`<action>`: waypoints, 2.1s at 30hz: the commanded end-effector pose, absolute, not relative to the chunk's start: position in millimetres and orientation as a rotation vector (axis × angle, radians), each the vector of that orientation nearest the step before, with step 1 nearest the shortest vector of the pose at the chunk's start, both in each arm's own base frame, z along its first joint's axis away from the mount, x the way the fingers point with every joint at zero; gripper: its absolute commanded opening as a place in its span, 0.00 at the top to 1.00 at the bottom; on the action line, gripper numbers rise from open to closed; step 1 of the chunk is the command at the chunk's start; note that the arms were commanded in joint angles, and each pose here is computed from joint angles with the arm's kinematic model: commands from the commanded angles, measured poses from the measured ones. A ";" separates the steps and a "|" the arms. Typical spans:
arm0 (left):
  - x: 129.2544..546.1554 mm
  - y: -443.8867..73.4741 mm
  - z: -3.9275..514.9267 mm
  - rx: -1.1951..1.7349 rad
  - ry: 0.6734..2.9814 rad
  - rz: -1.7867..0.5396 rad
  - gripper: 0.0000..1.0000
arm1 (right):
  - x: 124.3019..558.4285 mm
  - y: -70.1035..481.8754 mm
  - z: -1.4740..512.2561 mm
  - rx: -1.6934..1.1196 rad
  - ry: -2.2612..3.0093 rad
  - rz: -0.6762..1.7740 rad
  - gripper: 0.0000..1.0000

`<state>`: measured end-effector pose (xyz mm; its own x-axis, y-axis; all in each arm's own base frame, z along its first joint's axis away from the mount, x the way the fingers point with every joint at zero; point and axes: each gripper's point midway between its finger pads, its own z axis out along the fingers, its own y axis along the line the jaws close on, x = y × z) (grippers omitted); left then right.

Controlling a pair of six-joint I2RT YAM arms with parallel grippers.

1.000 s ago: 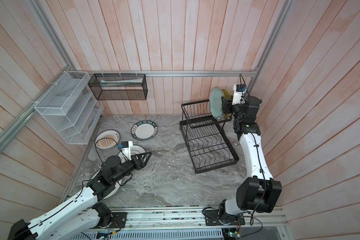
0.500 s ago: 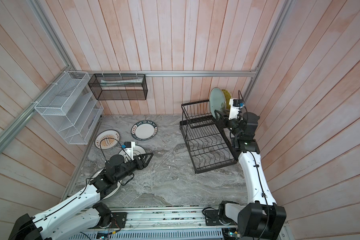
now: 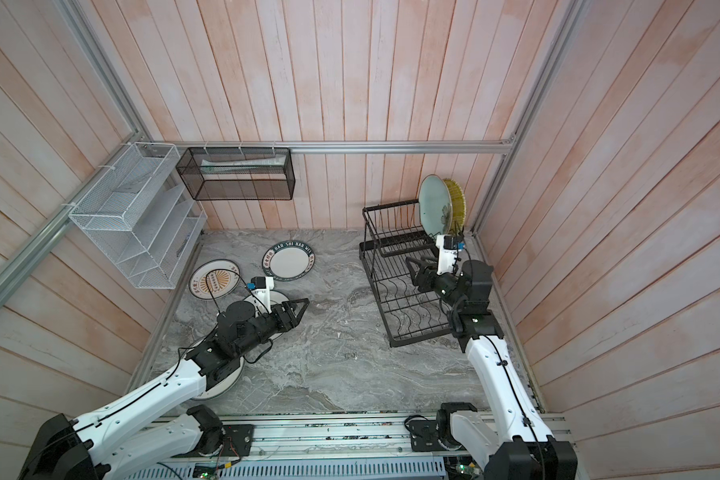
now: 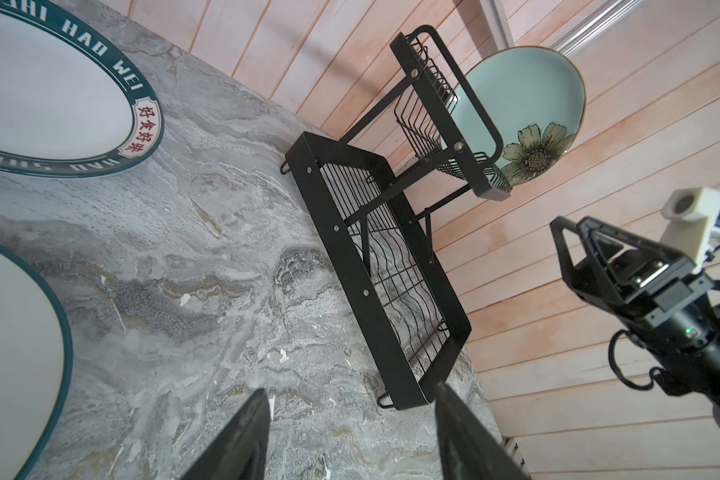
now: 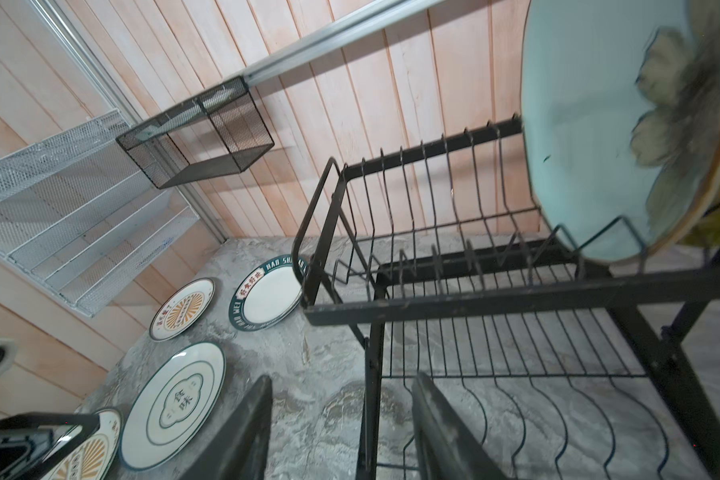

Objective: Load the plates into the dish rack
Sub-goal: 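Open the right gripper and draw it back from the rack toward the table, then move the right gripper to the white flower-emblem plate while the left gripper approaches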

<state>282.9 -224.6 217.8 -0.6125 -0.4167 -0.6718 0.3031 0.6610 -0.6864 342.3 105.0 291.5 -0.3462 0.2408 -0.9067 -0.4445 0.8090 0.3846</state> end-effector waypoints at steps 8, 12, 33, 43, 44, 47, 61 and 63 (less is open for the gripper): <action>297.1 -228.6 212.1 -0.097 2.012 -0.959 0.36 | 291.1 170.5 174.4 -0.146 2.033 0.813 0.48; 298.1 -229.9 210.5 -0.093 2.025 -0.951 0.36 | 277.0 186.2 138.3 -0.147 2.100 0.752 0.50; 301.7 -208.6 194.3 -0.193 2.093 -0.840 0.36 | 283.6 185.5 107.0 -0.122 2.166 0.593 0.51; 309.5 -180.7 180.7 -0.282 2.147 -0.736 0.36 | 282.0 202.4 119.1 -0.161 2.142 0.683 0.51; 309.5 -178.0 180.5 -0.285 2.149 -0.727 0.36 | 281.5 206.9 124.1 -0.172 2.130 0.708 0.51; 309.6 -169.6 178.1 -0.294 2.161 -0.698 0.36 | 279.8 219.5 135.5 -0.193 2.108 0.757 0.51; 302.9 -112.7 175.9 -0.375 2.193 -0.447 0.36 | 277.2 290.2 141.0 -0.297 2.129 0.882 0.51; 299.7 -108.5 174.5 -0.395 2.182 -0.453 0.36 | 279.6 299.9 136.6 -0.263 2.153 0.919 0.51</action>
